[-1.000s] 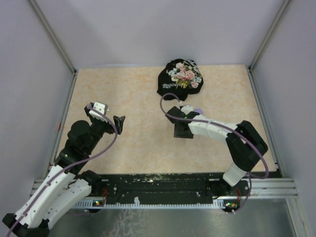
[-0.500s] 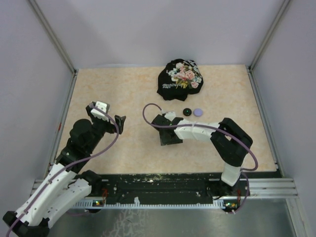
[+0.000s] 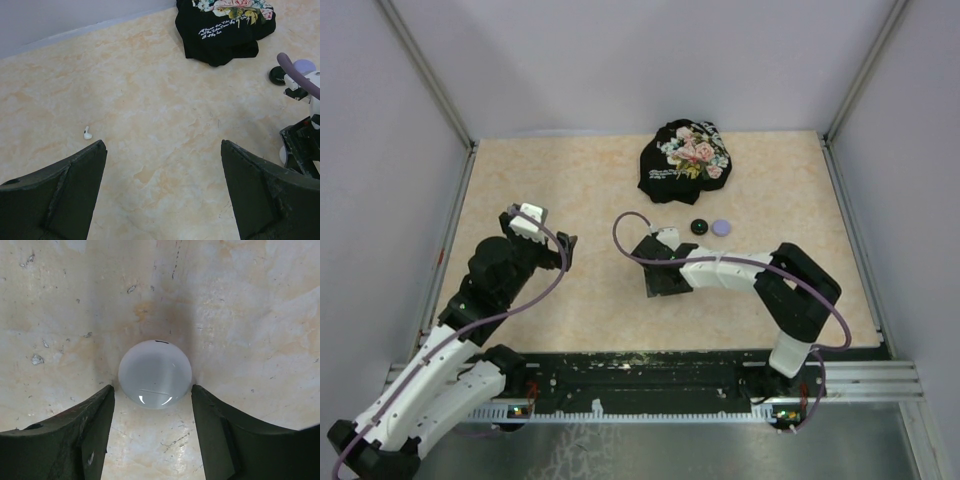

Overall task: Insert the wireless bluetooth earbuds into the charging case
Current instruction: Move the charging case to the center of the board.

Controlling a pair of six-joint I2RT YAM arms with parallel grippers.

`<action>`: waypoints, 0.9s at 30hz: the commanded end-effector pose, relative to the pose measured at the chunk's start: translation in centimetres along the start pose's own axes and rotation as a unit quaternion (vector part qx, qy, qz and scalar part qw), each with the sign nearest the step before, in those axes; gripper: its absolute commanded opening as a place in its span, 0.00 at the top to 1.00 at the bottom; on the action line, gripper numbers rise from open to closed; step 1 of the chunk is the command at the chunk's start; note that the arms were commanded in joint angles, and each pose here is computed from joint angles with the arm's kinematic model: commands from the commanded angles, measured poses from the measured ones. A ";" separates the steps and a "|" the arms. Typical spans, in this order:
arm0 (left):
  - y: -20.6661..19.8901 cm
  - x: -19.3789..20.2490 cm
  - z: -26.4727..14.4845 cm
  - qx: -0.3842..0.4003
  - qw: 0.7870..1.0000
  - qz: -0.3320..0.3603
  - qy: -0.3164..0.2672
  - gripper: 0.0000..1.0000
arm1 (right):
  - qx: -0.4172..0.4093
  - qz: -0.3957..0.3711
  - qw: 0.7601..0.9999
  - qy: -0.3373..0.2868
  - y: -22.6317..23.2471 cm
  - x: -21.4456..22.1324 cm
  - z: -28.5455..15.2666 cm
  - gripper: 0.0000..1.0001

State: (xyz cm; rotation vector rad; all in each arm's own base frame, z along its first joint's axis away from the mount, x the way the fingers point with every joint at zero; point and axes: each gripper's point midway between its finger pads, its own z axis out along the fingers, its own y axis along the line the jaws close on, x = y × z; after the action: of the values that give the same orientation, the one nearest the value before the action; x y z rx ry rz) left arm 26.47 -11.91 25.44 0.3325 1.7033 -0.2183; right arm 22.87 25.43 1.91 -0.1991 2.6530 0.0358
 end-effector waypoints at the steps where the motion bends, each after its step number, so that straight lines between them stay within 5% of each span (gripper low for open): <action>1: 0.5 0.0 0.2 -0.012 1.000 -0.002 -0.002 0.01 | 0.025 -0.002 0.999 -0.024 -1.9 -0.6 -0.8 0.38; 15: 0.7 0.5 0.5 -0.017 1.000 0.001 0.011 0.01 | 0.073 0.074 0.993 -0.060 -10.0 -2.1 -1.9 0.39; 27: 0.7 0.9 0.8 -0.014 1.000 0.001 0.021 0.01 | -0.036 0.045 0.992 -0.110 -3.6 -4.9 -4.3 0.36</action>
State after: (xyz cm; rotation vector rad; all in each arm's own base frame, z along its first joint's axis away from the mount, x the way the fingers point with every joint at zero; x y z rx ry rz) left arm 27.17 -11.58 24.37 0.3254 1.7431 -0.1878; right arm 24.79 18.95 5.80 -0.0594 2.5084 0.0816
